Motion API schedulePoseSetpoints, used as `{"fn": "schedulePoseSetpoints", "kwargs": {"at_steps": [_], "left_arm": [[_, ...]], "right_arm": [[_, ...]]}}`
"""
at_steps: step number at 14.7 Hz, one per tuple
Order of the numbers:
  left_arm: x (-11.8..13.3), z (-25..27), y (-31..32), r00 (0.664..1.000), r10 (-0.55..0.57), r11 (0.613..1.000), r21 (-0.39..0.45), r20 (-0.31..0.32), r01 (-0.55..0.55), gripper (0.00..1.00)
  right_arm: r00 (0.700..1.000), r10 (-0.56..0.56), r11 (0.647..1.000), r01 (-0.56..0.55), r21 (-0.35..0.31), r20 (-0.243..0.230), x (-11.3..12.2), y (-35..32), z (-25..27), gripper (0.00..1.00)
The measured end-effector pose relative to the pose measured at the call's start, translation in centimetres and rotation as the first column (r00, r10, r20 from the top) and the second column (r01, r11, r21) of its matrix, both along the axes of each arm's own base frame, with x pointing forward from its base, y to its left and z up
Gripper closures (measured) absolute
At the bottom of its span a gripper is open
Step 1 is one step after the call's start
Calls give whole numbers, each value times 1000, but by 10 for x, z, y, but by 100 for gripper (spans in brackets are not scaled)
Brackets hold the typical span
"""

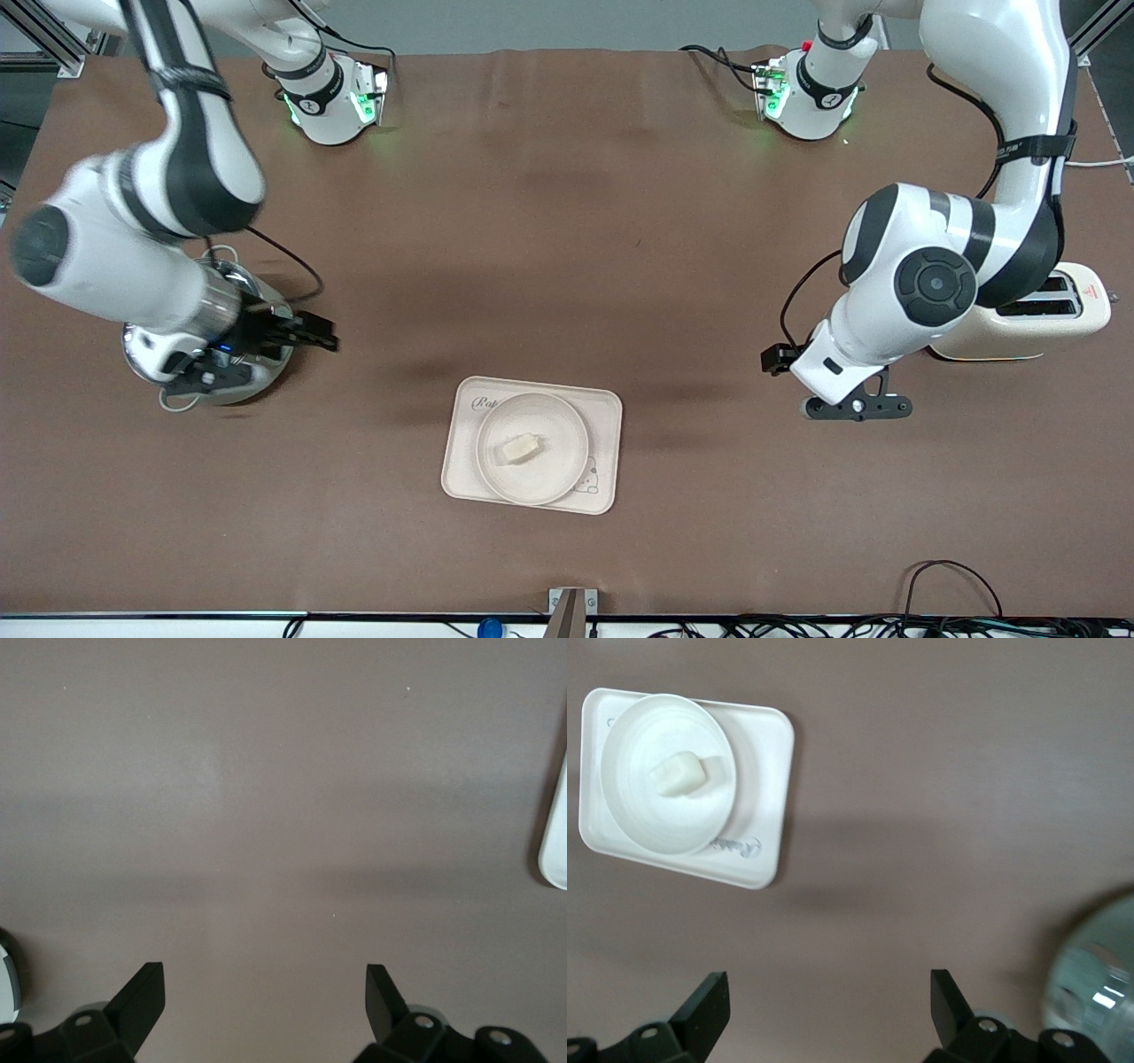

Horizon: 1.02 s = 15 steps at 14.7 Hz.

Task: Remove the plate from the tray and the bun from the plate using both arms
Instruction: 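Move the right gripper toward the plate while the left gripper moves out, then lower the right gripper onto the white plate rim and close it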

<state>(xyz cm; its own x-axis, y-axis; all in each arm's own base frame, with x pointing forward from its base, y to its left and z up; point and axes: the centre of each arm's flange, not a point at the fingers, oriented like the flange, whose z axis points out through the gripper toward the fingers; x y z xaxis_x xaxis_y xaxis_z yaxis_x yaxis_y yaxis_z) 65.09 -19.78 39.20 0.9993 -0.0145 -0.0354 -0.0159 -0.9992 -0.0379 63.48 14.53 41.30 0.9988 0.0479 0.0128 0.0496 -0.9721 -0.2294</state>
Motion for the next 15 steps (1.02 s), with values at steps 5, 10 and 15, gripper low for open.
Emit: {"fn": "schedulePoseSetpoints", "kwargs": {"at_steps": [5, 10, 15], "left_arm": [[2, -1, 1, 999, 37, 999, 1, 2, -37, 0], [2, -4, 0, 999, 52, 999, 2, -1, -52, 0], [2, -4, 1, 999, 53, 999, 3, -1, -53, 0]], "right_arm": [[990, -144, 986, 143, 86, 7, 8, 98, -108, 0], [967, -250, 956, 253, 146, -43, 25, 142, -187, 0], [960, -281, 946, 279, 163, -14, 53, 157, -217, 15]]}}
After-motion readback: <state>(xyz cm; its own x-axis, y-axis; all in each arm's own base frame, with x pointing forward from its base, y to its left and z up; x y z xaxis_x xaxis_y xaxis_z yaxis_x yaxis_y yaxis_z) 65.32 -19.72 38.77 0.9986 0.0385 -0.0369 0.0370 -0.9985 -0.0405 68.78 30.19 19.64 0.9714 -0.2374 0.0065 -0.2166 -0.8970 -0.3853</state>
